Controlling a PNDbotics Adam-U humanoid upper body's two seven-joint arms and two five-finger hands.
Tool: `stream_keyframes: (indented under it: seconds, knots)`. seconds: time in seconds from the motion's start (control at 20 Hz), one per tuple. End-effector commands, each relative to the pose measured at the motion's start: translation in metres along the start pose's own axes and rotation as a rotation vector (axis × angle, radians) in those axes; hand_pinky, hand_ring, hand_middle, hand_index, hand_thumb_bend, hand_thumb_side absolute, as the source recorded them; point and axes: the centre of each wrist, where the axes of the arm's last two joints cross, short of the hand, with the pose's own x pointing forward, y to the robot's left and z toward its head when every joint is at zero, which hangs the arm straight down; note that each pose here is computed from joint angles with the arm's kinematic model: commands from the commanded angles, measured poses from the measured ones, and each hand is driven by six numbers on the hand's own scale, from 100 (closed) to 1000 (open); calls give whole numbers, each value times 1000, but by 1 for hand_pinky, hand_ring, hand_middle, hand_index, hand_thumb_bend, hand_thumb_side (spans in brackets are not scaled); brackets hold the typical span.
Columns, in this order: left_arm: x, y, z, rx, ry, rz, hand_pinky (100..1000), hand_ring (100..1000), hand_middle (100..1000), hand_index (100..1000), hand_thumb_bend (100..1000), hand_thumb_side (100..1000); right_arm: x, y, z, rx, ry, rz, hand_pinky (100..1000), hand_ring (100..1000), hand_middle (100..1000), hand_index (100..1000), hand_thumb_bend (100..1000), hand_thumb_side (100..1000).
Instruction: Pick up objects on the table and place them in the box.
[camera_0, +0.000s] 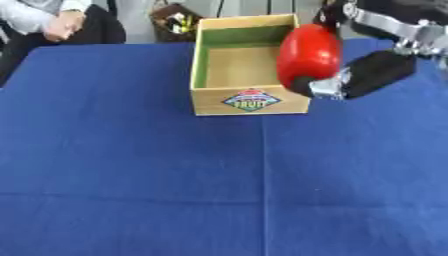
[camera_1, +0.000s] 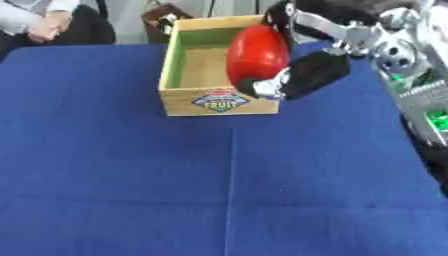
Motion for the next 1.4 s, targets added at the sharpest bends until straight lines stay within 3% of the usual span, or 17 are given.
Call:
stream_keyframes:
  seconds: [0.05, 0.25, 0.45, 0.65, 0.95, 1.4]
  knots:
    - [4, -1, -3, -17, -20, 3, 357, 412, 496, 777, 409, 745, 5, -13, -17, -58, 47, -26, 779, 781, 388, 487, 164, 666]
    - [5, -1, -4, -19, -22, 3, 356, 411, 495, 776, 409, 743, 20, -25, -45, -100, 82, -72, 786, 784, 380, 479, 158, 639]
    - [5, -1, -4, -20, -22, 2, 355, 409, 495, 776, 409, 740, 34, -25, -71, -134, 120, -125, 788, 783, 374, 472, 170, 638]
    - [4, -1, -4, -23, -20, 3, 354, 409, 495, 776, 408, 738, 39, -13, -94, -151, 170, -139, 789, 783, 373, 470, 180, 635]
    - [4, -2, -3, -23, -21, 5, 354, 408, 495, 775, 408, 737, 31, 9, -119, -155, 241, -95, 781, 779, 371, 468, 182, 641]
    - [4, -3, -3, -25, -20, 8, 354, 407, 495, 775, 409, 735, 15, 42, -139, -177, 395, -38, 776, 774, 366, 461, 194, 635]
